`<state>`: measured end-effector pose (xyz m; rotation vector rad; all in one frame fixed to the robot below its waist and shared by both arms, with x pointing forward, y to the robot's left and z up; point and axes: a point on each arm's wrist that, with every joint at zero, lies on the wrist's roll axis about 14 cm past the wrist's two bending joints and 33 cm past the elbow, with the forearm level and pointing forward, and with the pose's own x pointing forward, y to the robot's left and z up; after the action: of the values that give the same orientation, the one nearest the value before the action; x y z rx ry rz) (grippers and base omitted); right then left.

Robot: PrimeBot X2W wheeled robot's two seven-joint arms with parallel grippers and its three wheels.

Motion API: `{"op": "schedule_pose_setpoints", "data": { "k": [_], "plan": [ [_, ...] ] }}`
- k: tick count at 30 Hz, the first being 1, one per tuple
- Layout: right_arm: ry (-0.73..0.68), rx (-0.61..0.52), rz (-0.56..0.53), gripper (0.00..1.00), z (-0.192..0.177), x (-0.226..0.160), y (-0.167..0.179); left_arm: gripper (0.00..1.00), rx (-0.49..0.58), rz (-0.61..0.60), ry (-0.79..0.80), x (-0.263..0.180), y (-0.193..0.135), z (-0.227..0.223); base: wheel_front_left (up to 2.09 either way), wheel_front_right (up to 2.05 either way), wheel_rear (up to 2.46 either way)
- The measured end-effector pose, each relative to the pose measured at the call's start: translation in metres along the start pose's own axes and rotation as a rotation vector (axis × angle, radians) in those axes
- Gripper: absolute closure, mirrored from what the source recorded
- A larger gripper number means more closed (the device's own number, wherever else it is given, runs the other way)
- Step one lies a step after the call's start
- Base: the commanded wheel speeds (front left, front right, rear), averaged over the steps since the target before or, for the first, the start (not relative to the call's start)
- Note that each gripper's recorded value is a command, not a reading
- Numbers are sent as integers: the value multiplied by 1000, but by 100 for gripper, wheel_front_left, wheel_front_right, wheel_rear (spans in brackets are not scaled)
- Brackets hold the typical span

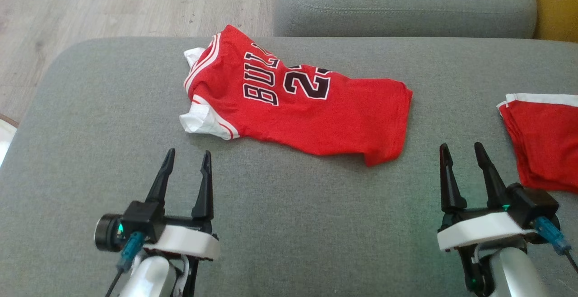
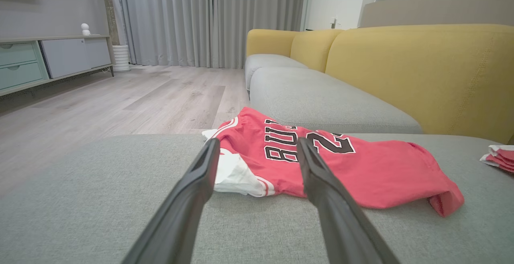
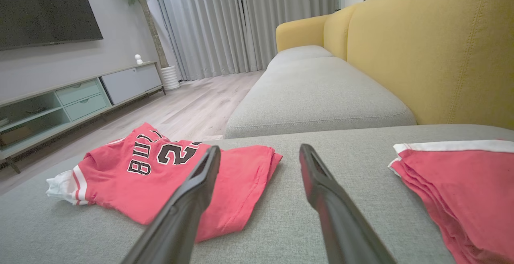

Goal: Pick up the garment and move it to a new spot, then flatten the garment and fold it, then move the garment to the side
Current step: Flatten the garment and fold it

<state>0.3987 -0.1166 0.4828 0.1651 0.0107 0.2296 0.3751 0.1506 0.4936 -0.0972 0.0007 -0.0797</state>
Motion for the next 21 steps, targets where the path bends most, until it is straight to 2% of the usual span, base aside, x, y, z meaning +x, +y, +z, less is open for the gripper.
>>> {"op": "schedule_pose_setpoints", "data": {
  "k": [6, 10, 14, 21],
  "plan": [
    [26, -22, 18, 0, -9, 1, 4, 0, -8, -6, -5, 4, -1, 1, 0, 0, 0],
    [91, -44, 86, 0, -29, 2, 24, 0, -11, -12, 7, 4, -2, -4, 0, 0, 0],
    [202, -95, 163, 0, -54, 6, 45, 0, -10, -6, 28, 3, 0, -12, 0, 0, 0],
    [369, -221, 229, 0, -93, 18, 52, 0, -18, 9, 41, 9, 4, -16, 0, 0, 0]
  ]
}}
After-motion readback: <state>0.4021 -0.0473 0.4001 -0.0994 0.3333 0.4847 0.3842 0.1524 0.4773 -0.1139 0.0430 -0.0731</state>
